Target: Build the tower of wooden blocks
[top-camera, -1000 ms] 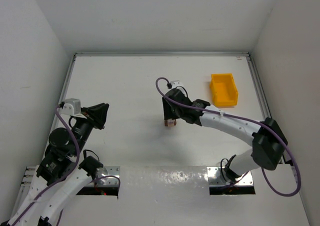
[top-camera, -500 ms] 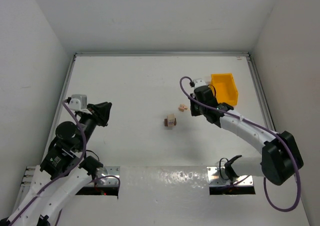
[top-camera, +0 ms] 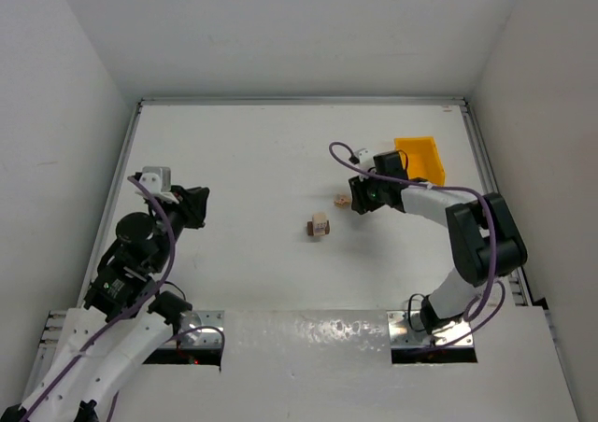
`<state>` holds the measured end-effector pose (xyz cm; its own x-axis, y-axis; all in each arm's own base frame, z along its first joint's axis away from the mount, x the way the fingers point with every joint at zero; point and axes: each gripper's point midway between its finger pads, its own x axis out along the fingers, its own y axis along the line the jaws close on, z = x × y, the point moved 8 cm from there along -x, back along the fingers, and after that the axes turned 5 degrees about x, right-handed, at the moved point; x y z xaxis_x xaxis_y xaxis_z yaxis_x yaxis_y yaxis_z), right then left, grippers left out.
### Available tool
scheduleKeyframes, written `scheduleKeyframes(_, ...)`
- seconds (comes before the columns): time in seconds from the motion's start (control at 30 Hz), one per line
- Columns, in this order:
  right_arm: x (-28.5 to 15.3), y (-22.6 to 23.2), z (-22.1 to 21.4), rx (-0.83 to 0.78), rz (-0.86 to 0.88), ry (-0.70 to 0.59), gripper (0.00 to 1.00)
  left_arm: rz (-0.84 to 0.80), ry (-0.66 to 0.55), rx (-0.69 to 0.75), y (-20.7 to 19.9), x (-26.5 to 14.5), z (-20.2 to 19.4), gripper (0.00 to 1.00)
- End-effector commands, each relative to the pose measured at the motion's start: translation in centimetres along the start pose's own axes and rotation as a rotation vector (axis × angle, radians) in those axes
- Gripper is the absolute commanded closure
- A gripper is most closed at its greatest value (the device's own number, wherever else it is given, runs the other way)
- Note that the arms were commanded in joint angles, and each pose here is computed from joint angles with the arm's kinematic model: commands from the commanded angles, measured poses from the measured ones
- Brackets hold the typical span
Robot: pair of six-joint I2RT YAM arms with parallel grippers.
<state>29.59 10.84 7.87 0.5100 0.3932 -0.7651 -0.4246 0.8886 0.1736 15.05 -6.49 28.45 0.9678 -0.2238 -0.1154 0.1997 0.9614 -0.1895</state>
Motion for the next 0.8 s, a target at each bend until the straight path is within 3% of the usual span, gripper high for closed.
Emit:
scheduleKeyframes(0.0, 1.0, -0.3, 2.2, -0.118, 0.022, -0.056, 0.59, 0.002, -0.028, 0.001, 0.1, 0.4, 0.7, 0.84)
scheduleKeyframes(0.27, 3.4, -1.5, 3.2, -0.191, 0.013, 0.054, 0.52, 0.005, -0.014, 0.005, 0.1, 0.7, 0.5, 0.84)
scheduleKeyframes(0.77, 5.7, -0.4, 4.3, -0.213, 0.159, 0.14, 0.53, 0.018, -0.01, 0.005, 0.4, 1.0, 0.5, 0.84)
